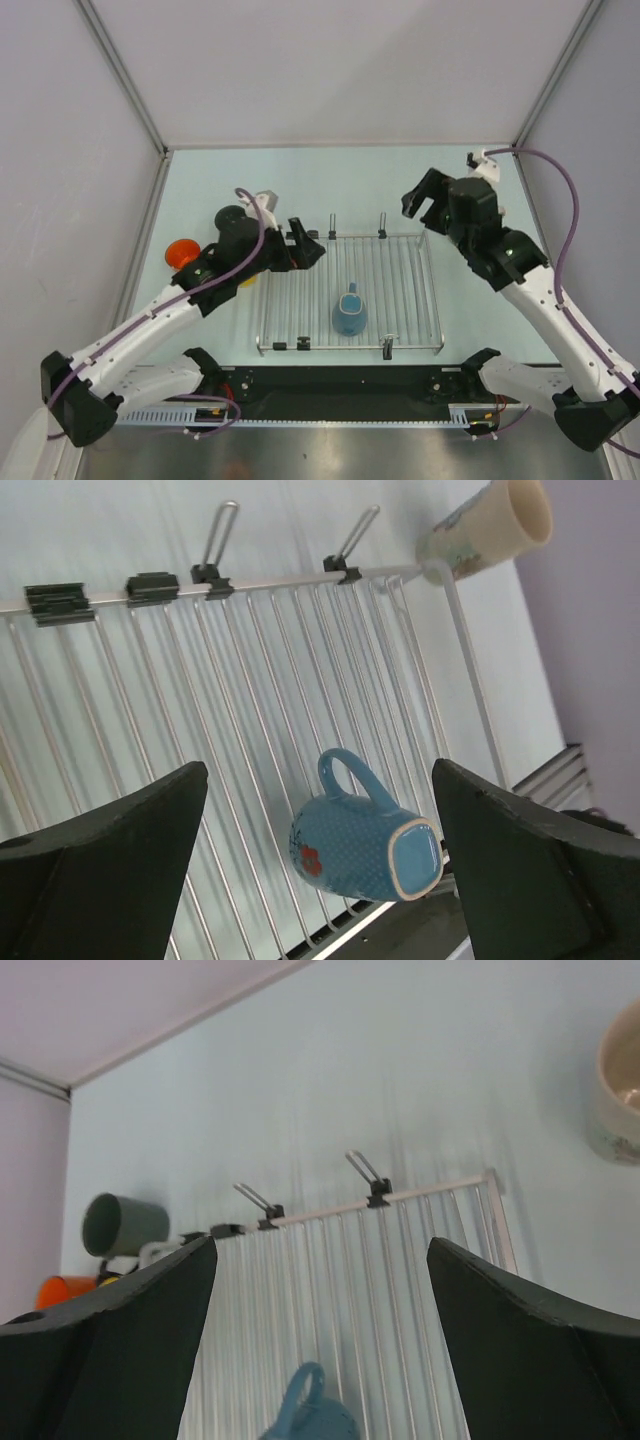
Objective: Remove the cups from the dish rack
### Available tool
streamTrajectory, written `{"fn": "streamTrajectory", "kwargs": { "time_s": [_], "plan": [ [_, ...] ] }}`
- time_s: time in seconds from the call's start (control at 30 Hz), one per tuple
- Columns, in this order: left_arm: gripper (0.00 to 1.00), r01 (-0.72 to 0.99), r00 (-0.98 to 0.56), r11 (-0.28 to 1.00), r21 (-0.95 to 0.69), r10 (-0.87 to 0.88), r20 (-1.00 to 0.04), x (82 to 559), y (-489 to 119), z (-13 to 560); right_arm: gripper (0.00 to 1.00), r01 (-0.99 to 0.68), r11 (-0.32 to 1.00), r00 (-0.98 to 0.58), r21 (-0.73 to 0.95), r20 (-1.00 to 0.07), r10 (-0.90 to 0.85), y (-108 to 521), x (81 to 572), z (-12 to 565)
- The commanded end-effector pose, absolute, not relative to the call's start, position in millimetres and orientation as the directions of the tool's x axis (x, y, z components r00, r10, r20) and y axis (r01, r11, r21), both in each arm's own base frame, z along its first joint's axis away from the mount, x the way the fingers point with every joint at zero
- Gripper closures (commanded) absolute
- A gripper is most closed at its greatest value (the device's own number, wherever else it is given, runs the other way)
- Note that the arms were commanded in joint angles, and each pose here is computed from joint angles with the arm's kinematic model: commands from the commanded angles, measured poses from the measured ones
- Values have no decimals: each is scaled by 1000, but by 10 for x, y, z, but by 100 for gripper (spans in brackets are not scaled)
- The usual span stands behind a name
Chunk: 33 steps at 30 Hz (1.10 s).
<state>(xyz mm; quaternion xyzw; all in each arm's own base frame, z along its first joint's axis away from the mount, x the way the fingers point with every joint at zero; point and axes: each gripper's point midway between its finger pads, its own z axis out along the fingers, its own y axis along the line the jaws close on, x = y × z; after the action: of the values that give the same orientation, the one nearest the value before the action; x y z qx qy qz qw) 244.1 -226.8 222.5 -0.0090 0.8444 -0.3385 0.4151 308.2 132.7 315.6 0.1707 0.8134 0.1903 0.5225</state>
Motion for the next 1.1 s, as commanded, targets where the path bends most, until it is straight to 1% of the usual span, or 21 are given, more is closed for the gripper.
{"fn": "streamTrajectory", "kwargs": {
  "time_s": [0.0,0.03,0.07,0.1,0.23,0.47,0.63,0.83,1.07],
  "plan": [
    [1,274,-617,901,-335,-102,-781,2316,-2396,2125,9,92,899,-378,429,-820,430,1364,2854,3011],
    [1,275,-629,913,-303,-67,-775,2247,-2422,2064,8,98,906,-384,411,-824,416,1357,2810,2966],
    [1,310,-628,906,-289,-33,-777,2129,-2549,2091,9,105,912,-377,396,-833,405,1353,2781,2964],
    [1,302,-620,917,-260,-18,-784,2109,-2567,2073,9,90,916,-382,391,-836,394,1399,2728,2963],
    [1,295,-664,941,-166,76,-744,1913,-2720,1781,8,85,919,-385,385,-838,386,1412,2626,2937],
    [0,320,-684,943,-97,158,-712,1627,-2971,1584,8,77,918,-394,390,-834,387,1399,2558,2860],
    [0,310,-681,944,-109,141,-718,1600,-3035,1618,9,73,914,-413,400,-821,393,1440,2536,2773],
    [0,279,-652,948,-155,69,-755,1658,-2973,1843,9,67,912,-413,404,-821,394,1451,2516,2768],
    [0,305,-637,933,-192,50,-770,1622,-3066,2049,9,65,912,-412,406,-821,395,1467,2522,2776]
  ]
}}
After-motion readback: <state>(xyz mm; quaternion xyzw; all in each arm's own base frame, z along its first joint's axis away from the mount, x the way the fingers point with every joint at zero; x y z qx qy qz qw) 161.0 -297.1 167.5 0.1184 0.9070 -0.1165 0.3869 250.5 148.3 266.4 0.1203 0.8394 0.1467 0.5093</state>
